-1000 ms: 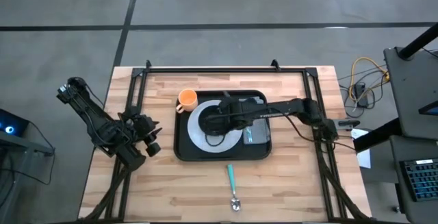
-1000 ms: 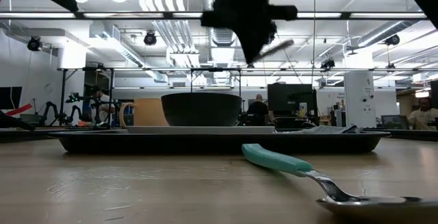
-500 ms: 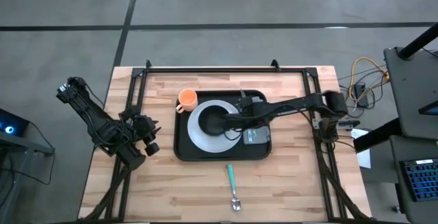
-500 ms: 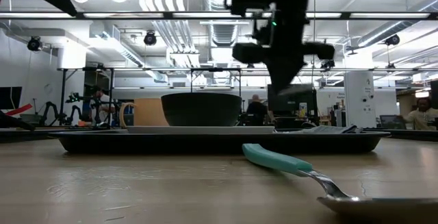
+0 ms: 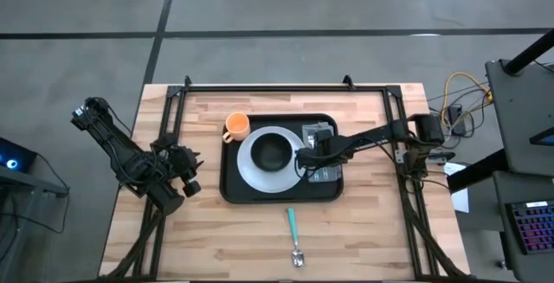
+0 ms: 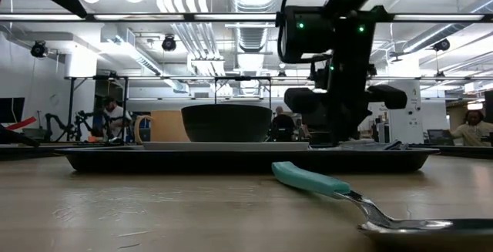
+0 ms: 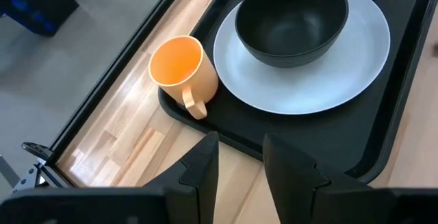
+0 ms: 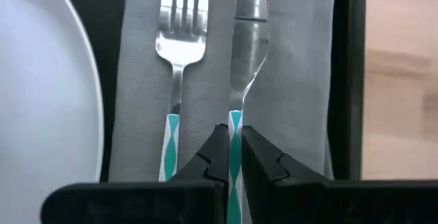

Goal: Set up tray
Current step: Put the blue knife on the gray napkin to the right of the blue fork

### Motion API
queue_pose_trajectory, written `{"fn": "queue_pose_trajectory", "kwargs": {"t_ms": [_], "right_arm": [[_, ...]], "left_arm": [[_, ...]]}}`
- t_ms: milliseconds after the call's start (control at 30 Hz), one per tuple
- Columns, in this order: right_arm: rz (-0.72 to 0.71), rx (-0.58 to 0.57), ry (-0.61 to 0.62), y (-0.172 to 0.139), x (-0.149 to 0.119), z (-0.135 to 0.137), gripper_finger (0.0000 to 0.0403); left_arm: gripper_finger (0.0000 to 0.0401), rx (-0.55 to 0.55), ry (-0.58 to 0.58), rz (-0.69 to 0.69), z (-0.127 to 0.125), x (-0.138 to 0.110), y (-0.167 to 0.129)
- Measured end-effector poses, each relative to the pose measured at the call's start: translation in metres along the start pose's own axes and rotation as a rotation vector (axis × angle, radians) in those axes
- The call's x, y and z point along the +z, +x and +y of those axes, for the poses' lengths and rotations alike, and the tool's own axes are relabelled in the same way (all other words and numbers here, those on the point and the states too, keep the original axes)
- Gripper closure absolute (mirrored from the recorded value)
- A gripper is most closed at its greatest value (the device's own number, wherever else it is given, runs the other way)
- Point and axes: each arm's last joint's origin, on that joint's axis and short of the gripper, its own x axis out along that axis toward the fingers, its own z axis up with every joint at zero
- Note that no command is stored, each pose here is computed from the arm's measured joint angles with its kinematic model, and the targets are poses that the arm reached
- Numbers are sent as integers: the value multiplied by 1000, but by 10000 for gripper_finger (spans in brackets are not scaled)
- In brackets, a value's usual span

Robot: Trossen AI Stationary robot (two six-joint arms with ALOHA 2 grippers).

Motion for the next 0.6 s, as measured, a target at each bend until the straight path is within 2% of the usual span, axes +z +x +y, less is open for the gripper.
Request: {"fn": "queue_pose_trajectory", "kwargs": {"t_ms": [600], "right_arm": [[26,67,78,13,-8,-2,384]], "left_arm": [[303,0,18,0,0,0,0]]}}
